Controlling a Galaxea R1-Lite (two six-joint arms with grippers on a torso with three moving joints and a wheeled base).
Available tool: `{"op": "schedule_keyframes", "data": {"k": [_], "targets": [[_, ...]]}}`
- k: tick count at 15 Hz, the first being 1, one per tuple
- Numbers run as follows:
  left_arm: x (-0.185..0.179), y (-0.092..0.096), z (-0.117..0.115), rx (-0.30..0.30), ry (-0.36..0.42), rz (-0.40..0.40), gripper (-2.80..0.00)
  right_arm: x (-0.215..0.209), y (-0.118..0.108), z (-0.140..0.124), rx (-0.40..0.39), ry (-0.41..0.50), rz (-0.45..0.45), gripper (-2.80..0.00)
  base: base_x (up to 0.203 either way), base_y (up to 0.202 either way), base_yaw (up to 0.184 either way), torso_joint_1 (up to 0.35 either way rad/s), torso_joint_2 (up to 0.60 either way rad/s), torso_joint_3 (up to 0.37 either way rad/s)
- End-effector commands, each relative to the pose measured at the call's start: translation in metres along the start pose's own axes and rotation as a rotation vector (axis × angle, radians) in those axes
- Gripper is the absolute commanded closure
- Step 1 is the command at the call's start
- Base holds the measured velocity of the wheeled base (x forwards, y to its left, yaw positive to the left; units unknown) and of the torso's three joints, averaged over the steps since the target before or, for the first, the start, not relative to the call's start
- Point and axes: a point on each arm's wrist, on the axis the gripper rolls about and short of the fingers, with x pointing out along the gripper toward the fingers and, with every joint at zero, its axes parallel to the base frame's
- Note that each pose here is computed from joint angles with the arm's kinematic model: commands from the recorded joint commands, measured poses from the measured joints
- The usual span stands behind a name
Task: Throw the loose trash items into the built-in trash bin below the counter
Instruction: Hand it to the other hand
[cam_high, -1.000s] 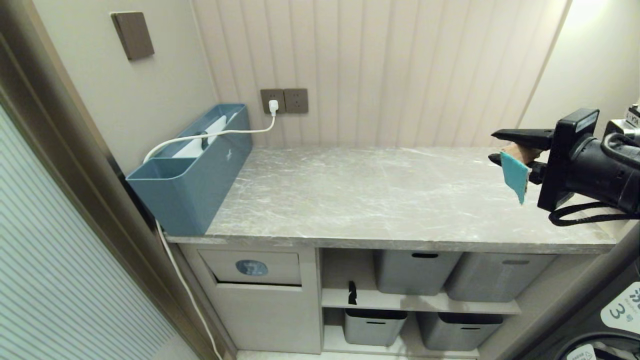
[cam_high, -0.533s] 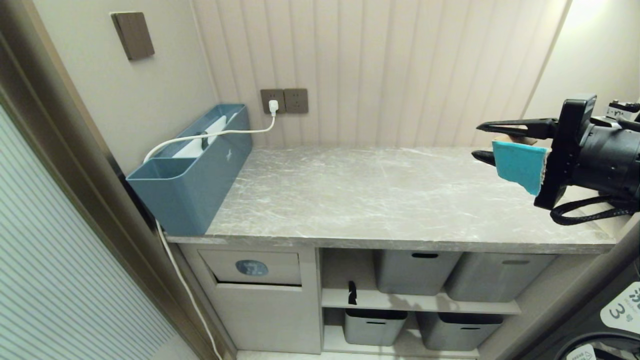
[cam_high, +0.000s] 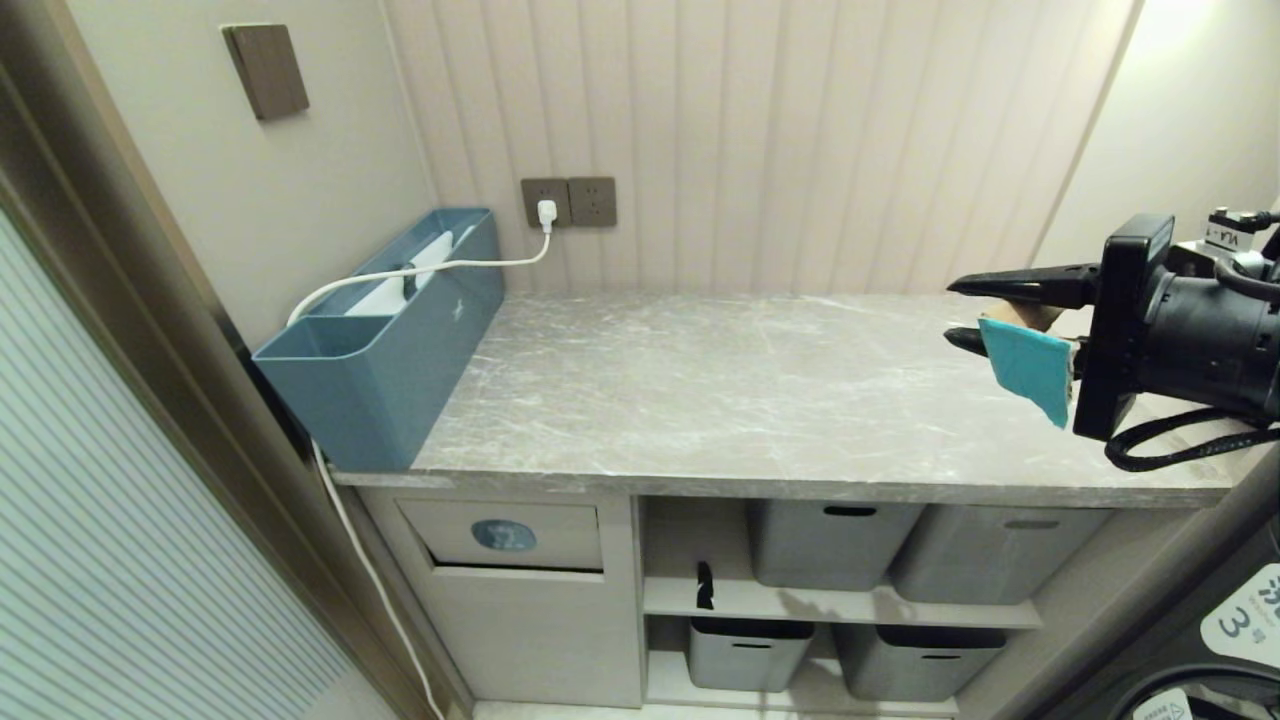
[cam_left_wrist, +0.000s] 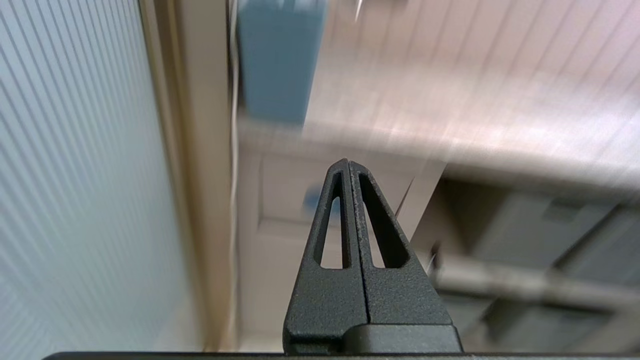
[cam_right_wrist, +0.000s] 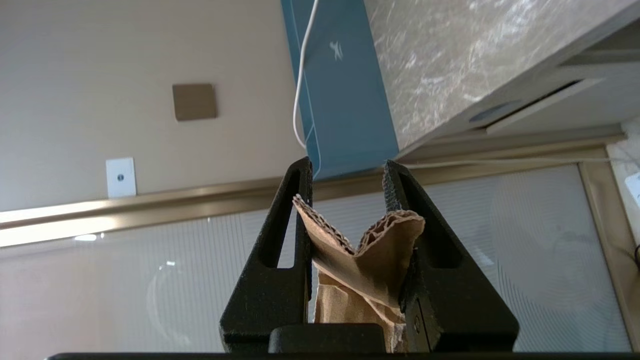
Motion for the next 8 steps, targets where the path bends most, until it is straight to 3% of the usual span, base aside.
{"op": "schedule_keyframes", "data": {"k": [1, 3, 5, 8], "targets": [[0.001, -0.005, 0.038, -0.015, -0.057, -0.010, 0.00, 0.005, -0.002, 0.003, 0.009, -0.002, -0.009, 0.00, 0.000, 0.000, 0.000, 0.000, 0.00, 0.000], [0.023, -0.013, 0.099, -0.063, -0.054, -0.044, 0.00, 0.008, -0.001, 0.003, 0.001, 0.002, -0.009, 0.00, 0.000, 0.000, 0.000, 0.000, 0.00, 0.000], [0.078, -0.023, 0.150, -0.159, 0.028, -0.103, 0.00, 0.022, 0.003, 0.008, 0.000, 0.002, -0.009, 0.00, 0.000, 0.000, 0.000, 0.000, 0.00, 0.000], [0.167, -0.052, 0.173, -0.392, 0.237, -0.288, 0.00, 0.040, 0.013, 0.015, -0.037, 0.001, 0.009, 0.00, 0.000, 0.000, 0.000, 0.000, 0.00, 0.000]]}}
